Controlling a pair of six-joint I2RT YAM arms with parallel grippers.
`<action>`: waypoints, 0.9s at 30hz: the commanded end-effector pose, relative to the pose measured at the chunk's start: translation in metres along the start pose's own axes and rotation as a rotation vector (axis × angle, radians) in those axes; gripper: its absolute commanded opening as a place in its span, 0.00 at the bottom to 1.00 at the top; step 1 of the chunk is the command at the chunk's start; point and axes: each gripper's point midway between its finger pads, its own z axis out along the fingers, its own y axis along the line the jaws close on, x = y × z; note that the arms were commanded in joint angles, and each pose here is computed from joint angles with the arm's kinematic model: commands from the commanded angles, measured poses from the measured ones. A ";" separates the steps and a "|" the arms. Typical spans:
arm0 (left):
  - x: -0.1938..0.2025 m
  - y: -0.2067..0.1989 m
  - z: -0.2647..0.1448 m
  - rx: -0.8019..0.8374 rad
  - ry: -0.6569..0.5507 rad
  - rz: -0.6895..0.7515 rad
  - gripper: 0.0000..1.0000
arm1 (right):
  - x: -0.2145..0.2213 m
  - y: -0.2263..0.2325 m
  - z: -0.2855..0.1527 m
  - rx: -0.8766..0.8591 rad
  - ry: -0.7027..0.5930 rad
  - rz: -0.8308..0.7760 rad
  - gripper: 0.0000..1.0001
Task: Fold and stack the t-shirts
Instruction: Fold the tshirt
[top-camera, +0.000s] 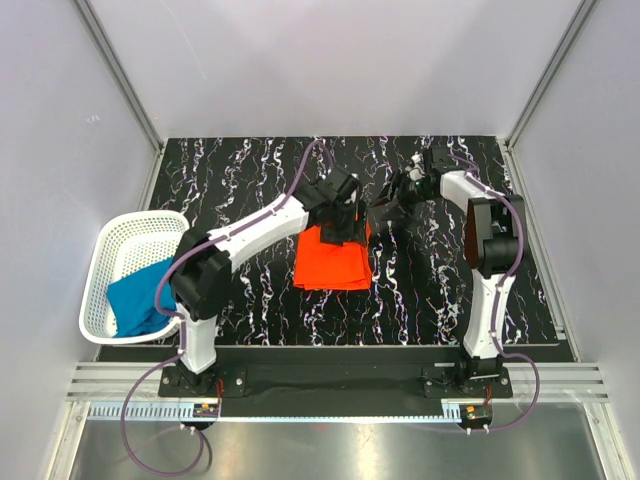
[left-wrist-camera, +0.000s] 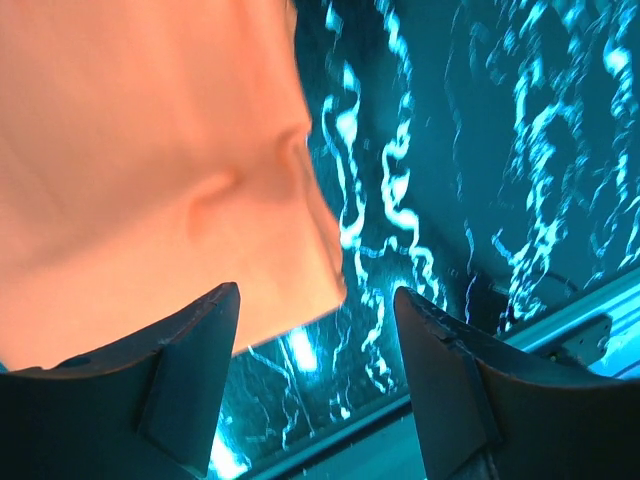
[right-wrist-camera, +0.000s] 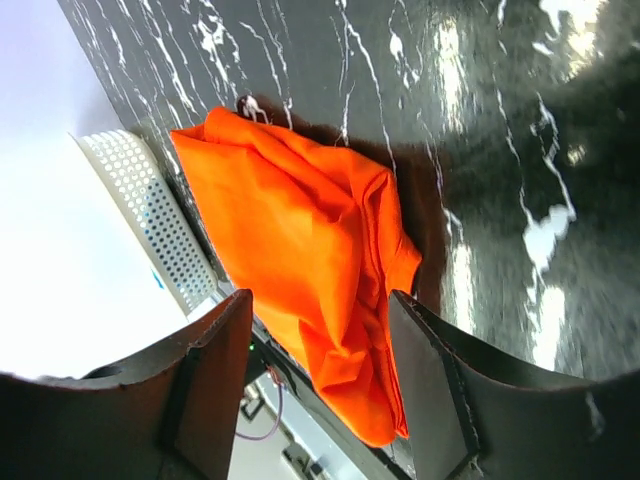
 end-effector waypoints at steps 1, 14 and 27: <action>0.026 -0.006 0.009 -0.039 0.014 -0.017 0.63 | 0.002 0.007 0.016 -0.036 0.050 -0.032 0.64; 0.055 -0.016 0.038 -0.284 0.010 0.019 0.57 | 0.025 -0.011 0.042 0.021 0.106 -0.042 0.63; 0.067 -0.005 0.052 -0.337 0.061 0.048 0.35 | 0.022 -0.010 0.050 0.000 0.125 -0.035 0.57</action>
